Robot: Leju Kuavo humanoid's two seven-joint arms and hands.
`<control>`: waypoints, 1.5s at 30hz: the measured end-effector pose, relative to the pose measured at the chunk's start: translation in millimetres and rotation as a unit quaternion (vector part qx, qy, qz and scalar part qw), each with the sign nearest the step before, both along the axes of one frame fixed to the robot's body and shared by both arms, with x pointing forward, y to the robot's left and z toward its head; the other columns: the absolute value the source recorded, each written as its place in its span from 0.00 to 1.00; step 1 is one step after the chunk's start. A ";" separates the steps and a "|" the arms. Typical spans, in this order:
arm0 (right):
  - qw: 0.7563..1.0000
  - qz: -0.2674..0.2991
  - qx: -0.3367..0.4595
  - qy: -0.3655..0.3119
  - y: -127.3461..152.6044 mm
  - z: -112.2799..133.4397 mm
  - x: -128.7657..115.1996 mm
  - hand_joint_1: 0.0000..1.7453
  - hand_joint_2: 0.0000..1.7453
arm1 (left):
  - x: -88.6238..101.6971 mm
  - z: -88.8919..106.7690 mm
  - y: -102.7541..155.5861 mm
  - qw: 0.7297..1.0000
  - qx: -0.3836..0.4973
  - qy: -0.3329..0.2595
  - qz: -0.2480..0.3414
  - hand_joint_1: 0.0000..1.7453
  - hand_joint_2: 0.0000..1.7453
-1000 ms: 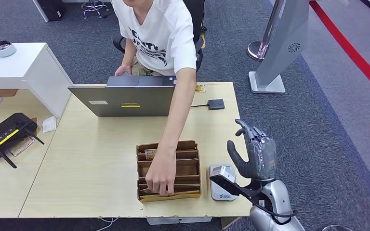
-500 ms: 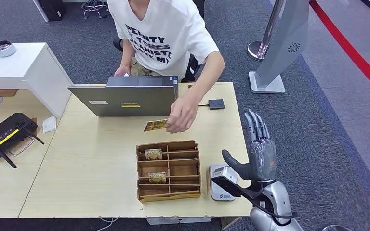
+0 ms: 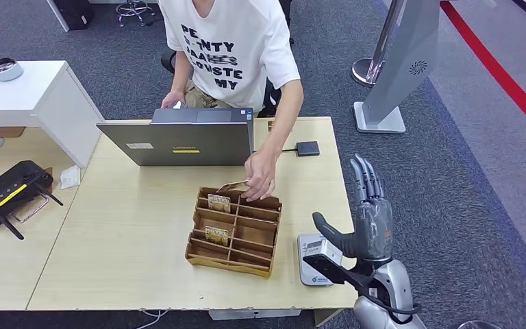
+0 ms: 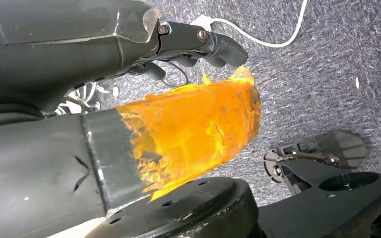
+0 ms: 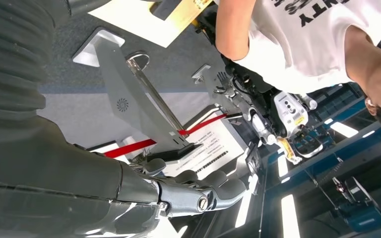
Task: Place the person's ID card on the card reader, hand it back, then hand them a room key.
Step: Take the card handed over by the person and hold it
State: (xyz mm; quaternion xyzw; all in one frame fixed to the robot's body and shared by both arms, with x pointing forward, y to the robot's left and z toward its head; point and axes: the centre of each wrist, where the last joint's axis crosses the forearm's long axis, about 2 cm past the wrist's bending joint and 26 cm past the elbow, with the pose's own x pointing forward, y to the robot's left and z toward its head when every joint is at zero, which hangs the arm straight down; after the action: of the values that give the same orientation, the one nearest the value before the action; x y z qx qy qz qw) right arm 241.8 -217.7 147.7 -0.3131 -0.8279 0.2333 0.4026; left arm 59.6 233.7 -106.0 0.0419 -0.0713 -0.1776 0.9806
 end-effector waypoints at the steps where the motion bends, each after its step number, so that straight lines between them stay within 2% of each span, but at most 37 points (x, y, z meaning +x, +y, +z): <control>1: 1.000 0.000 0.001 0.000 0.1 0.2 -0.2 0.00 1.00 | 0.0 0.0 0.0 1.000 0.000 0.000 0.000 0.00 0.00; 7: 0.999 0.021 0.020 -0.014 3.8 4.5 -2.2 0.00 1.00 | -0.2 0.0 0.1 1.000 0.000 0.000 0.001 0.00 0.00; 19: 0.990 0.088 0.014 -0.111 35.0 39.4 -6.7 0.00 1.00 | 0.4 0.0 0.1 1.000 0.001 -0.001 -0.004 0.00 0.00; 33: 0.980 0.112 -0.022 -0.161 56.3 58.1 0.1 0.00 1.00 | 2.2 0.7 -3.6 1.000 -0.004 -0.001 -0.009 0.00 0.00; 42: 0.977 0.100 -0.053 -0.181 66.3 65.2 9.4 0.00 1.00 | 4.4 1.2 -5.2 1.000 -0.005 0.001 -0.015 0.00 0.00; 43: 0.977 0.097 -0.059 -0.183 66.8 65.6 11.1 0.03 1.00 | 4.7 1.3 -5.2 1.000 -0.005 0.001 -0.016 0.00 0.00; 44: 0.976 0.092 -0.066 -0.186 67.2 66.0 13.1 0.12 1.00 | 5.1 1.3 -5.3 1.000 -0.005 0.001 -0.018 0.00 0.00; 45: 0.975 0.087 -0.074 -0.189 67.5 66.3 15.5 0.25 1.00 | 5.6 1.4 -5.3 1.000 -0.005 0.002 -0.019 0.00 0.00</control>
State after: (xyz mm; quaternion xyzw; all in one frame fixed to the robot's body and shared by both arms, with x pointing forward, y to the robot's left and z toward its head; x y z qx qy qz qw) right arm 257.2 -150.3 214.0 -0.3070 -0.8938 0.2643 0.1925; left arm 65.1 228.4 -104.6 0.0355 -0.0713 -0.1963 0.9773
